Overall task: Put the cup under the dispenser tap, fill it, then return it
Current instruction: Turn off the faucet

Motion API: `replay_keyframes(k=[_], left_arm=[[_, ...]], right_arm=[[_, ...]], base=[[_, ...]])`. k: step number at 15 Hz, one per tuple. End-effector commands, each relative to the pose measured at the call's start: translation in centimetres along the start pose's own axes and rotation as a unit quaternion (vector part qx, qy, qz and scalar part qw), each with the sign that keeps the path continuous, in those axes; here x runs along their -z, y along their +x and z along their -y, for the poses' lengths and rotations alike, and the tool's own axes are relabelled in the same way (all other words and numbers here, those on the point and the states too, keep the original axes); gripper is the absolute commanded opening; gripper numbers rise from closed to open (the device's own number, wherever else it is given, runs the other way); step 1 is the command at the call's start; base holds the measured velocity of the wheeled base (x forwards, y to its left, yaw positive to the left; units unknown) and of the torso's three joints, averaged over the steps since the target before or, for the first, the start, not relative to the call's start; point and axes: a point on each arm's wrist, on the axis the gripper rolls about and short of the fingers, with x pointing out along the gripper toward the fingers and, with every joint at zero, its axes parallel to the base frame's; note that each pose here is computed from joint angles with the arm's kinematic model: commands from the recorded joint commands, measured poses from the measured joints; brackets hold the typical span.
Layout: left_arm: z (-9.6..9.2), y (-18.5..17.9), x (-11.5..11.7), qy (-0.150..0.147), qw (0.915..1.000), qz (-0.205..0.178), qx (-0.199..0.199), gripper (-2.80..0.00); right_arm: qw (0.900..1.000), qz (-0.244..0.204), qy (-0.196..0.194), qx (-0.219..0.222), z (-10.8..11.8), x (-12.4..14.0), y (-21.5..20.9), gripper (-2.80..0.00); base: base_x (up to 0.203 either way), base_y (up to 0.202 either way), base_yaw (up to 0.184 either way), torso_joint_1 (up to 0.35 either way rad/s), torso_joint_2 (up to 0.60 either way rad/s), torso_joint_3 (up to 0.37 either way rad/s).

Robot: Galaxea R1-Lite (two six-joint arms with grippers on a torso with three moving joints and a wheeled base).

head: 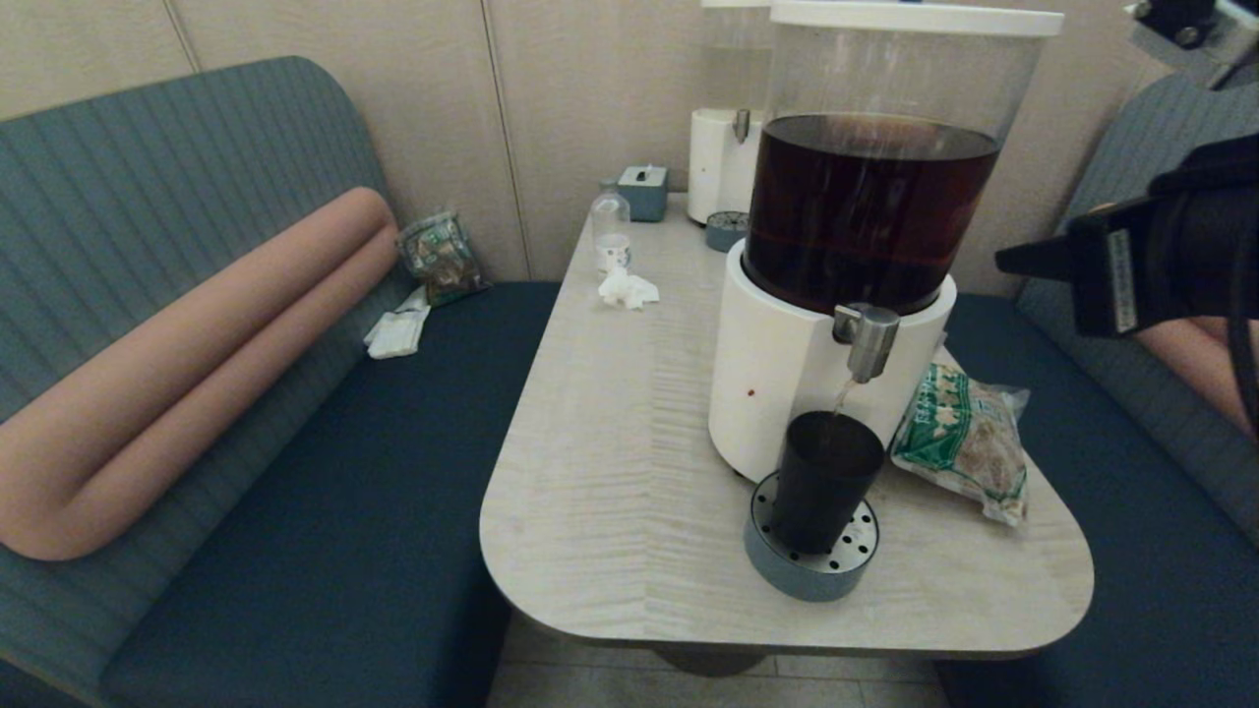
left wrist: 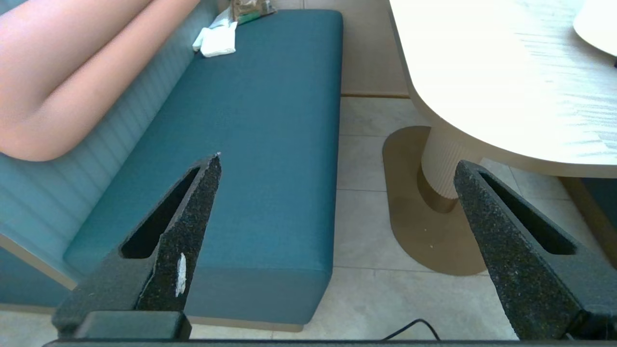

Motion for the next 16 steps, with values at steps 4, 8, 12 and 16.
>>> replay_keyframes(k=[4, 8, 12, 16], left_arm=[[0.0, 0.0, 0.0, 0.0, 1.0, -0.001, 0.0, 0.0], [0.0, 0.0, 0.0, 0.0, 1.0, -0.001, 0.0, 0.0], [0.0, 0.0, 0.0, 0.0, 1.0, -0.001, 0.0, 0.0], [0.0, 0.0, 0.0, 0.0, 1.0, -0.001, 0.0, 0.0]], right_arm=[[0.999, 0.032, 0.015, 0.041, 2.6, 3.3, -6.8, -2.8], [0.991, 0.056, 0.042, 0.114, 5.0, 6.7, -11.0, -2.8], [0.977, 0.081, 0.072, 0.183, 6.0, 11.0, -14.1, -2.8], [0.959, 0.135, 0.102, 0.226, 5.9, 16.0, -16.6, -2.8]], base=[[0.0, 0.0, 0.0, 0.0, 0.0, 0.0], [0.0, 0.0, 0.0, 0.0, 0.0, 0.0], [0.0, 0.0, 0.0, 0.0, 0.0, 0.0], [0.0, 0.0, 0.0, 0.0, 0.0, 0.0]])
